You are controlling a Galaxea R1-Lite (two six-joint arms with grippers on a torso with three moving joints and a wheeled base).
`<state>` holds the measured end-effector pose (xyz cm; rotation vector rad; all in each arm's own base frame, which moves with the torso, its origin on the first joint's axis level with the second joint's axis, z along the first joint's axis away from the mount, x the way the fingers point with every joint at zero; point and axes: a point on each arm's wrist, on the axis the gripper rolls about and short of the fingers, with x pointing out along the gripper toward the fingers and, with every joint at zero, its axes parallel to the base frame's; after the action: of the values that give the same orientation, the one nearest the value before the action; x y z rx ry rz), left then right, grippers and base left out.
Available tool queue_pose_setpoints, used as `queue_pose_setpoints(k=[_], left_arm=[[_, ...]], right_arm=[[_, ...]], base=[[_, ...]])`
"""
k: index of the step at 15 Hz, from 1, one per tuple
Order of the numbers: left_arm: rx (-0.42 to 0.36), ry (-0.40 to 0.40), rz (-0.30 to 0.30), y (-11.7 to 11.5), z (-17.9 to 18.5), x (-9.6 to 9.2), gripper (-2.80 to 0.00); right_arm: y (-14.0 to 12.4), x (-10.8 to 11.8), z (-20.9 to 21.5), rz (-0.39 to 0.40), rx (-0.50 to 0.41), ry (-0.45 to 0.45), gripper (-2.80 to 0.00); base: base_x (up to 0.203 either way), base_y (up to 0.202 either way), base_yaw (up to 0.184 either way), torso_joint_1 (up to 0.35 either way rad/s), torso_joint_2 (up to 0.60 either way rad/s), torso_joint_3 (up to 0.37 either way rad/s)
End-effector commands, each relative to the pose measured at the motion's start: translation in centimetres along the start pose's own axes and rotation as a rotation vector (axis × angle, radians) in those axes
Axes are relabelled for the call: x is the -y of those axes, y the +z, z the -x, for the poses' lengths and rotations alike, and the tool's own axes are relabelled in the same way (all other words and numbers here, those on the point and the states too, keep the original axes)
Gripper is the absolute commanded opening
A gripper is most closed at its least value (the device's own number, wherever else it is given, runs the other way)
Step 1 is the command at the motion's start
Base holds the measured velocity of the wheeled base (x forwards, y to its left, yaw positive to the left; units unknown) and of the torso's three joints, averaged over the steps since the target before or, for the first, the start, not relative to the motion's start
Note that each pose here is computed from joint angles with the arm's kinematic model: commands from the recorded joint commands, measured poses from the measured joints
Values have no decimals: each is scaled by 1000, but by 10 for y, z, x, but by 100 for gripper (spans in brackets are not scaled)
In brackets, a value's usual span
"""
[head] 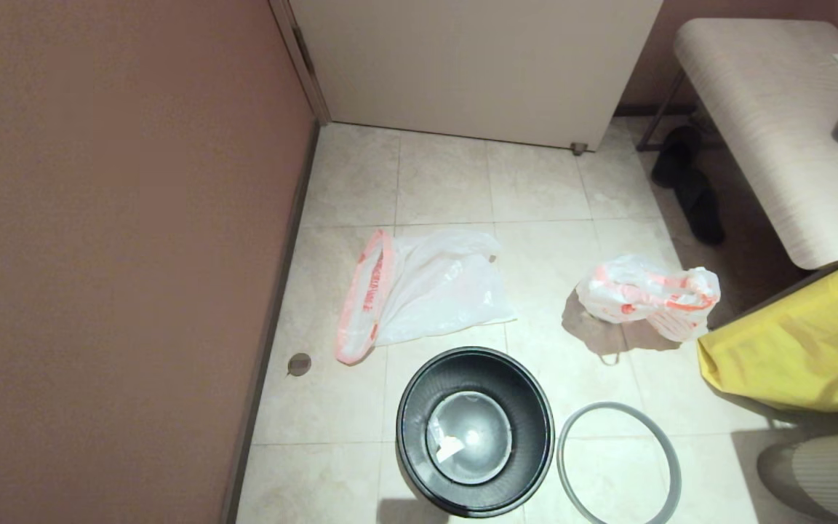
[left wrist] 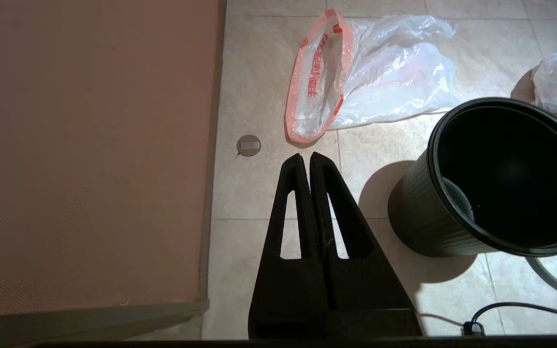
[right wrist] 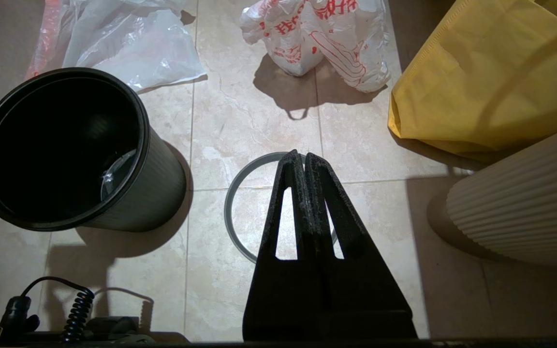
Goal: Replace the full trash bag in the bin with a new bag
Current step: Pick up a new trash bag
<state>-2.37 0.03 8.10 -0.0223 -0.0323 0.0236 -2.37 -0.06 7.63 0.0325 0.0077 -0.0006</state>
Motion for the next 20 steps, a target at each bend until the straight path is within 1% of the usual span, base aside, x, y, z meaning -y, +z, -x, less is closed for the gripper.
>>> queue_pose_setpoints(k=[1, 2, 3, 4, 6, 8, 9, 10, 12, 14, 15, 16, 18, 20], left_arm=[[6, -1, 3, 11, 0, 0, -280], [-12, -4, 15, 25, -3, 1, -280], [-49, -15, 23, 42, -10, 1, -280], [-104, -37, 28, 61, -22, 3, -280], [-227, -86, 18, 96, -61, 5, -280], [-338, -136, -8, 117, -111, 11, -280], [-389, -145, -26, 121, -141, 16, -280], [-424, -140, -43, 122, -168, 22, -280], [-508, -112, -80, 108, -234, 40, -280], [-586, -91, -112, 77, -295, 57, -280], [-612, -80, -123, 60, -325, 65, -280], [-630, -65, -134, 40, -358, 73, -280], [-643, -32, -146, 5, -413, 83, -280], [-627, 4, -143, -28, -464, 84, -280]], right_arm=[[0, 0, 0, 0, -2, 0, -280], [0, 0, 0, 0, -3, 0, -280], [0, 0, 0, -1, -2, 0, -280], [0, 0, 0, 0, -2, 0, -280], [0, 0, 0, 0, -3, 0, -280], [0, 0, 0, 0, -3, 0, -280], [0, 0, 0, 0, -3, 0, -280], [0, 0, 0, 0, -2, 0, -280], [0, 0, 0, 0, -2, 0, -280], [0, 0, 0, 0, -2, 0, -280], [0, 0, 0, 0, -2, 0, -280], [0, 0, 0, 0, -2, 0, -280], [0, 0, 0, 0, -2, 0, -280], [0, 0, 0, 0, -2, 0, -280]], base=[[0, 0, 0, 0, 0, 0], [0, 0, 0, 0, 0, 0], [0, 0, 0, 0, 0, 0], [0, 0, 0, 0, 0, 0], [0, 0, 0, 0, 0, 0], [0, 0, 0, 0, 0, 0], [0, 0, 0, 0, 0, 0], [0, 0, 0, 0, 0, 0], [0, 0, 0, 0, 0, 0], [0, 0, 0, 0, 0, 0], [0, 0, 0, 0, 0, 0], [0, 0, 0, 0, 0, 0], [0, 0, 0, 0, 0, 0], [0, 0, 0, 0, 0, 0]])
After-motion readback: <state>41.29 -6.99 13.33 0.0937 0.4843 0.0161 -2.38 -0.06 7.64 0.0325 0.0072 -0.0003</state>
